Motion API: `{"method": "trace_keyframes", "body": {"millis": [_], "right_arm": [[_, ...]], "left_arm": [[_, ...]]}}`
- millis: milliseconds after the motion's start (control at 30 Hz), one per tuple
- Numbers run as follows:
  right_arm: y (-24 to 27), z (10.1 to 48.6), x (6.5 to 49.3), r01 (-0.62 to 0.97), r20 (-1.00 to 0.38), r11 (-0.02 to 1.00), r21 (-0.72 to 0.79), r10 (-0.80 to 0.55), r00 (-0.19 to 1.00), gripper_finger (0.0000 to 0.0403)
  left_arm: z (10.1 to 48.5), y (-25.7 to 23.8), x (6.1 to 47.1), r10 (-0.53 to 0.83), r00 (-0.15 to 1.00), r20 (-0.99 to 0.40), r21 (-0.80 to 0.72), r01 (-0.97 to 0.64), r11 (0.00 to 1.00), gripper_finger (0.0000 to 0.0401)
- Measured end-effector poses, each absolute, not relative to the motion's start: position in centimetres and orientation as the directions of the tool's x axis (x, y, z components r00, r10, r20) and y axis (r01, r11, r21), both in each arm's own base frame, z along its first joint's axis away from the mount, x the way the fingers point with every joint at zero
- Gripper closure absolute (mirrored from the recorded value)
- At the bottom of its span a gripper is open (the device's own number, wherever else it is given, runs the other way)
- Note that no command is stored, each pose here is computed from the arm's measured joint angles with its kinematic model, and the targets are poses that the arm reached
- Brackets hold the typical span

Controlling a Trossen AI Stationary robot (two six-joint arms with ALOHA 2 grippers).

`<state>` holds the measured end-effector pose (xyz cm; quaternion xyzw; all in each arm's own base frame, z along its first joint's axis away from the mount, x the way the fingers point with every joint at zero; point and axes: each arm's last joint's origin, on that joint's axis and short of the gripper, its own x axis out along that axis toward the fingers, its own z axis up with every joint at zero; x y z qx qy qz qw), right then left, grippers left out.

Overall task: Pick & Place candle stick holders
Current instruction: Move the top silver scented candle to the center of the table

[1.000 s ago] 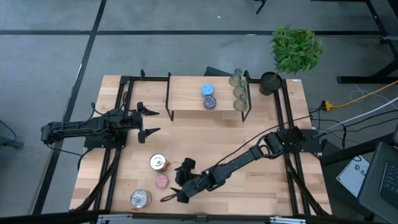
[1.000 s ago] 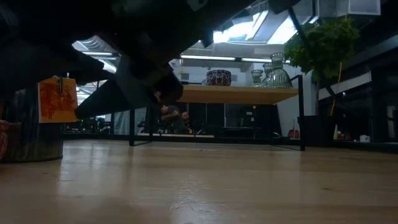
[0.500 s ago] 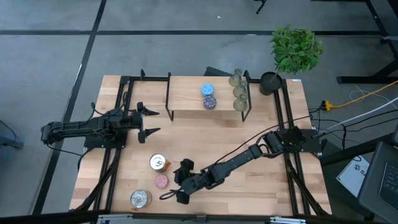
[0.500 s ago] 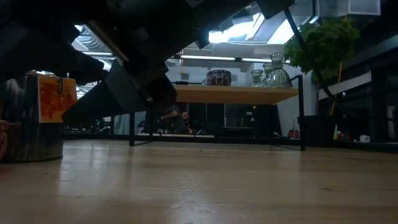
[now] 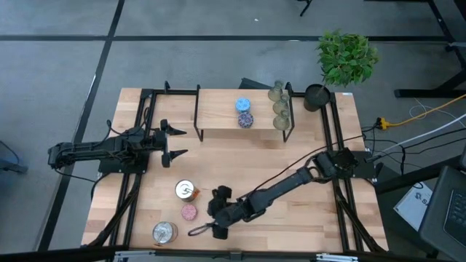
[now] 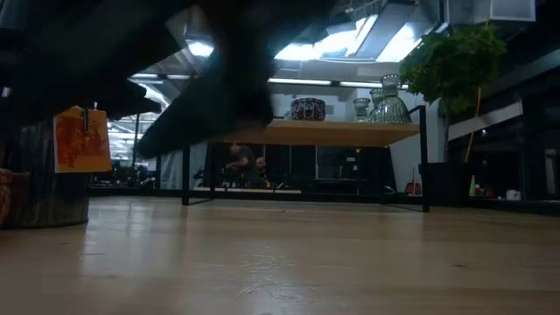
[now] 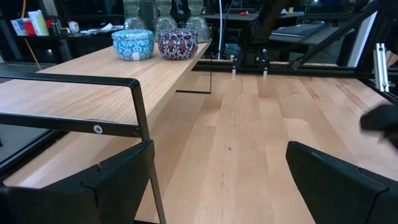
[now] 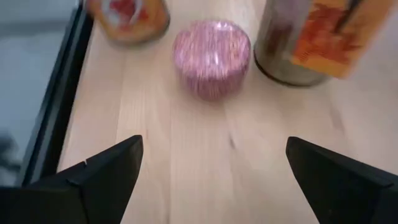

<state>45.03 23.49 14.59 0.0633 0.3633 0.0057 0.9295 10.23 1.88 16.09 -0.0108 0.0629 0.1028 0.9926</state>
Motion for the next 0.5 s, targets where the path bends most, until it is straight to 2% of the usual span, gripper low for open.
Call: {"method": "trace_keyframes", "body": {"millis": [67,167,300,500], "right_arm": [[24.1,16.2,43.6,0.013,-0.705,0.999,0.047,0.024,0.709,0.0005],[24.6,17.9,41.3,0.063,-0.738,0.996,-0.07,-0.094,0.668,0.0005],[25.9,20.6,38.3,0.092,-0.69,0.976,-0.197,-0.204,0.694,0.0005],[27.0,21.9,33.0,0.045,-0.551,0.977,-0.207,-0.154,0.82,0.0005]], "left_arm": [[16.1,1.9,10.2,0.202,0.971,-0.127,-0.009,-0.205,0.979,0.0038],[16.1,1.9,10.2,0.203,0.971,-0.127,-0.009,-0.205,0.979,0.0038],[16.1,1.9,10.2,0.203,0.971,-0.127,-0.009,-0.205,0.979,0.0038],[16.0,1.9,10.2,0.203,0.97,-0.132,-0.008,-0.206,0.979,0.0038]]}}
